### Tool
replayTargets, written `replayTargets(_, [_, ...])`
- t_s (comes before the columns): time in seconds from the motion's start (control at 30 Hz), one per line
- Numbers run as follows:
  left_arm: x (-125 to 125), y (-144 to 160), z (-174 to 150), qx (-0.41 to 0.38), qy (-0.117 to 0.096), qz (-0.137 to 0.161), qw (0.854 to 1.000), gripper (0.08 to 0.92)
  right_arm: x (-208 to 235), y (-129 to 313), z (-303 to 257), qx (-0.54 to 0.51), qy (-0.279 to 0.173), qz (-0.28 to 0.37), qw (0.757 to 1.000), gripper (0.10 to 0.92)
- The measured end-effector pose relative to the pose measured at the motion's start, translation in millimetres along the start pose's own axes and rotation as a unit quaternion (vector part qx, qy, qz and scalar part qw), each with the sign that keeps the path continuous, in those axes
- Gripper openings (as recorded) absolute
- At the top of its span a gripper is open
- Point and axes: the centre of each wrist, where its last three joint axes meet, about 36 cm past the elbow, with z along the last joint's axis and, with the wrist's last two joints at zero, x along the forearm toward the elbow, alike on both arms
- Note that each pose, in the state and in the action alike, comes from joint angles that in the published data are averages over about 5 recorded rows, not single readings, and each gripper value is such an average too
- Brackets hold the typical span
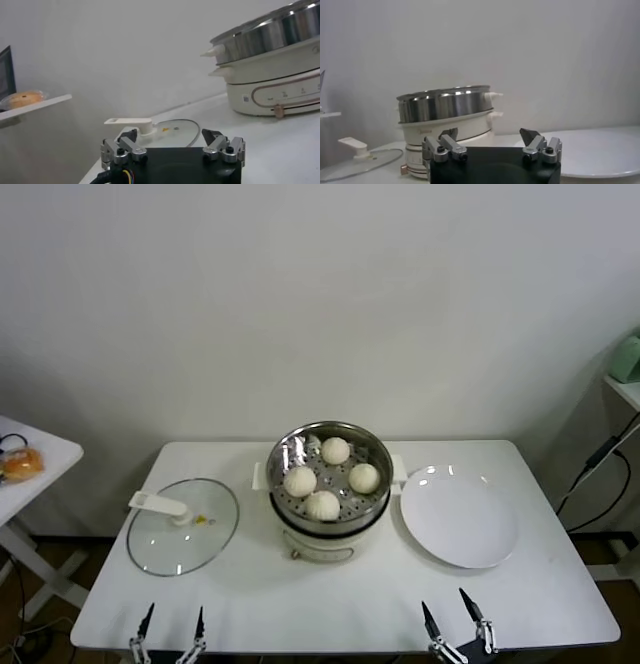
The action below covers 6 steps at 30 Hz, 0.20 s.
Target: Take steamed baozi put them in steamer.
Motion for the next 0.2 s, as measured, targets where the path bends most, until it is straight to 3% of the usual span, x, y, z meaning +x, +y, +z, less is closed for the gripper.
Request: replayTargets(0.2, [-0.3, -0.9, -0.5, 0.001, -0.001, 0.000, 1.000, 0.823, 3.5, 4.3, 2.4, -0.005, -0.005, 0.010, 1.000, 0.823])
